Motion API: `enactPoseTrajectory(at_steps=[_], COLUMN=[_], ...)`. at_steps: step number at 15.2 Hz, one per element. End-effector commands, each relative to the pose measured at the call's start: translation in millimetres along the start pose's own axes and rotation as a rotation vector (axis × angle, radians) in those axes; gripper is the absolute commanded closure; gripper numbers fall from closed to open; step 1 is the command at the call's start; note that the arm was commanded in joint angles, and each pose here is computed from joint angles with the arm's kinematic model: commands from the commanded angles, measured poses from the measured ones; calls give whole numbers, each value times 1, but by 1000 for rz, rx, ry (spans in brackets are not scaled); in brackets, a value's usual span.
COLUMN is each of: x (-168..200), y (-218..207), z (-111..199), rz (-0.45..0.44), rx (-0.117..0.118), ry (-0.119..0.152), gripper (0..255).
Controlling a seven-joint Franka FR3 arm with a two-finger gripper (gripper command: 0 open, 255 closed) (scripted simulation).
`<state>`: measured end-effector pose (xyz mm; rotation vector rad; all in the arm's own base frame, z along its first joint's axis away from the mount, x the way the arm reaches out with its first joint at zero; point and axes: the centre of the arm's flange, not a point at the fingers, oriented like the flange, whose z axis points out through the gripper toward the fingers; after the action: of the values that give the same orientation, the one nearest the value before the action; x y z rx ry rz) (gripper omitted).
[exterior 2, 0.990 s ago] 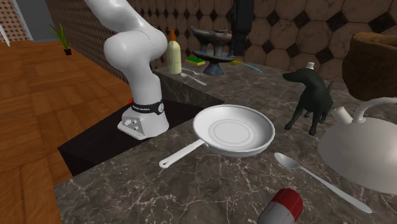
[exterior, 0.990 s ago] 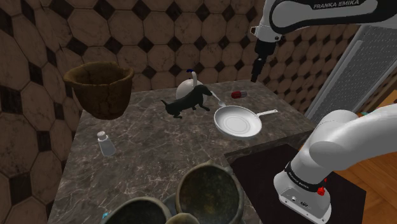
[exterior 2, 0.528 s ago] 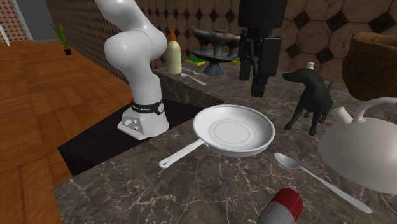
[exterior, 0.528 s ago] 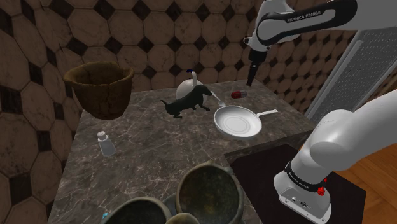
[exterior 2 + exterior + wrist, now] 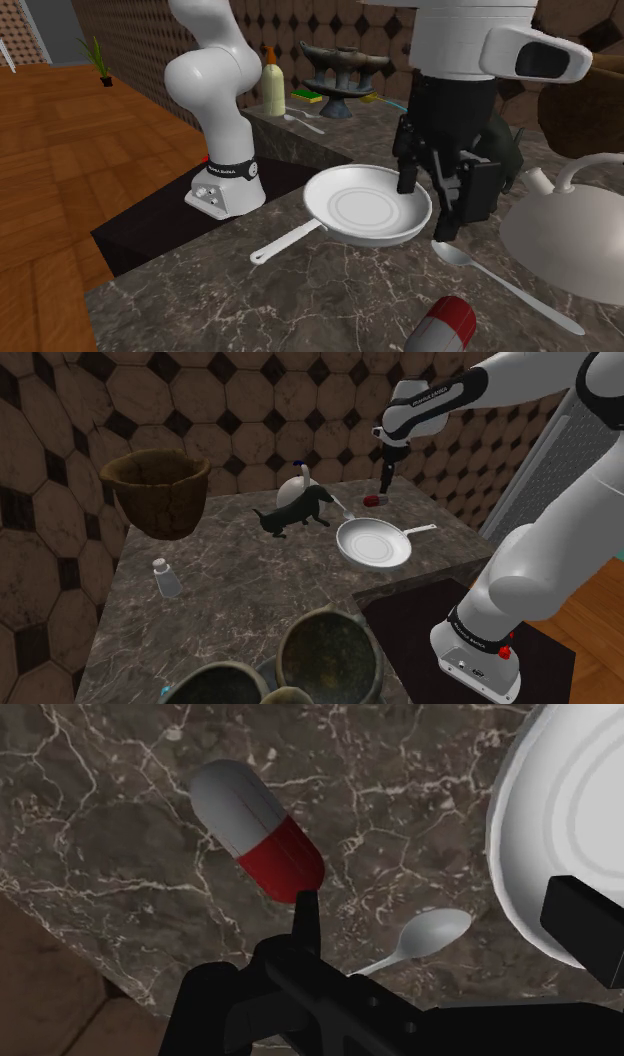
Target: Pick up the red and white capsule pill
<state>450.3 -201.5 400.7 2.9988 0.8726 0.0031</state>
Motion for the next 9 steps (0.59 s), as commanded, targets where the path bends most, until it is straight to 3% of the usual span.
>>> enactPoseTrajectory(at_steps=[1, 7, 9], x=[8, 30, 30], y=[20, 73, 73], z=[18, 70, 80], rz=[-39, -144, -144], rx=[2, 13, 13], ry=[1, 5, 5], gripper=[0, 0, 0])
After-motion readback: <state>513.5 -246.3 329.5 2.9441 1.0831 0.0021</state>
